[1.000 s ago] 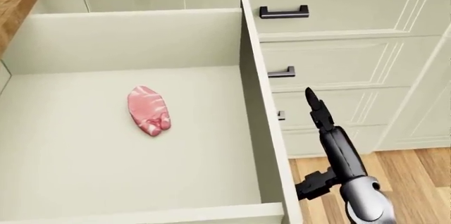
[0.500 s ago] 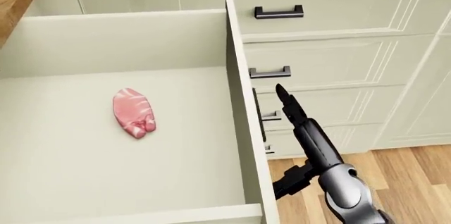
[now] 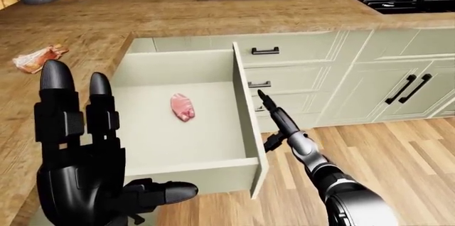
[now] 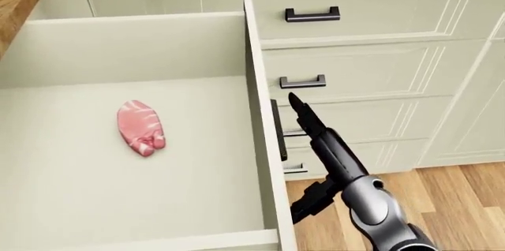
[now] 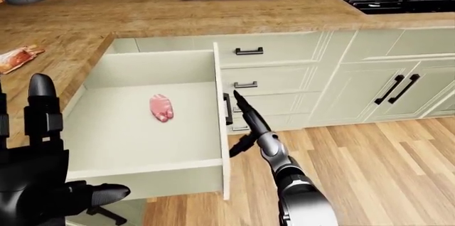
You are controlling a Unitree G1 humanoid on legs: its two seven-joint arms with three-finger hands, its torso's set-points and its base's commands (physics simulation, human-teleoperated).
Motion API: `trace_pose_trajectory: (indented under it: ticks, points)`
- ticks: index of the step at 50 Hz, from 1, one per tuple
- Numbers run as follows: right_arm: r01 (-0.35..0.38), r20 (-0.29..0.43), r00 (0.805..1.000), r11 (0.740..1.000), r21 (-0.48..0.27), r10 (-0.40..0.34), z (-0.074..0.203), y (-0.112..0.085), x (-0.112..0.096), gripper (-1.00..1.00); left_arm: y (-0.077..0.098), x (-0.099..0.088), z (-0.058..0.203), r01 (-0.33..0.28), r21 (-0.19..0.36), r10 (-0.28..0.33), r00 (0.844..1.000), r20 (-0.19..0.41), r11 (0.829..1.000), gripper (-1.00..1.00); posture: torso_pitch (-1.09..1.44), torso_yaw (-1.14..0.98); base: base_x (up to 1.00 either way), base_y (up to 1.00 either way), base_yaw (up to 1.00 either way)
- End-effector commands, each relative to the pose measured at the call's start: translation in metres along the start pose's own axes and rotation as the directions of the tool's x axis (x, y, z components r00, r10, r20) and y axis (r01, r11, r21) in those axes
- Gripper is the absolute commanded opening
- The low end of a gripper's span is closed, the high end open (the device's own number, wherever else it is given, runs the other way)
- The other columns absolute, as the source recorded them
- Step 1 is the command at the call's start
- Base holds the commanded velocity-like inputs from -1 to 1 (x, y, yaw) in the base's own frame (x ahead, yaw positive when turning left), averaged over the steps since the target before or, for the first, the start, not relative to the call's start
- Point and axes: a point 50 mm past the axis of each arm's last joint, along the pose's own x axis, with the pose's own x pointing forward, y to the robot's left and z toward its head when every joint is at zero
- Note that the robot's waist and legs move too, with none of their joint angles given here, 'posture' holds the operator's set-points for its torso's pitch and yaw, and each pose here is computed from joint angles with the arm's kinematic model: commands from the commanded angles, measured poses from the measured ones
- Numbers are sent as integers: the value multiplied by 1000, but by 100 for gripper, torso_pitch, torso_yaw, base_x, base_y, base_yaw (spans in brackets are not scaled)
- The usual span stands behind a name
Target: Close the right drawer.
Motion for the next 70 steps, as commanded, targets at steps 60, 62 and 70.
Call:
trace_pose_trajectory:
  ticks: [60,62,70]
  points:
    - [-127,201,969,987,-101,145,66,32,33,100,-3,1,9,15,-5,-15,998,63,1000,100,0,0,0,0,0]
    - [-132,200,968,985,-106,152,67,34,33,100,-3,1,9,16,-5,-15,998,63,1000,100,0,0,0,0,0]
    - [-152,200,964,981,-121,174,68,39,33,100,-2,1,9,15,-4,-15,998,63,1000,100,0,0,0,0,0]
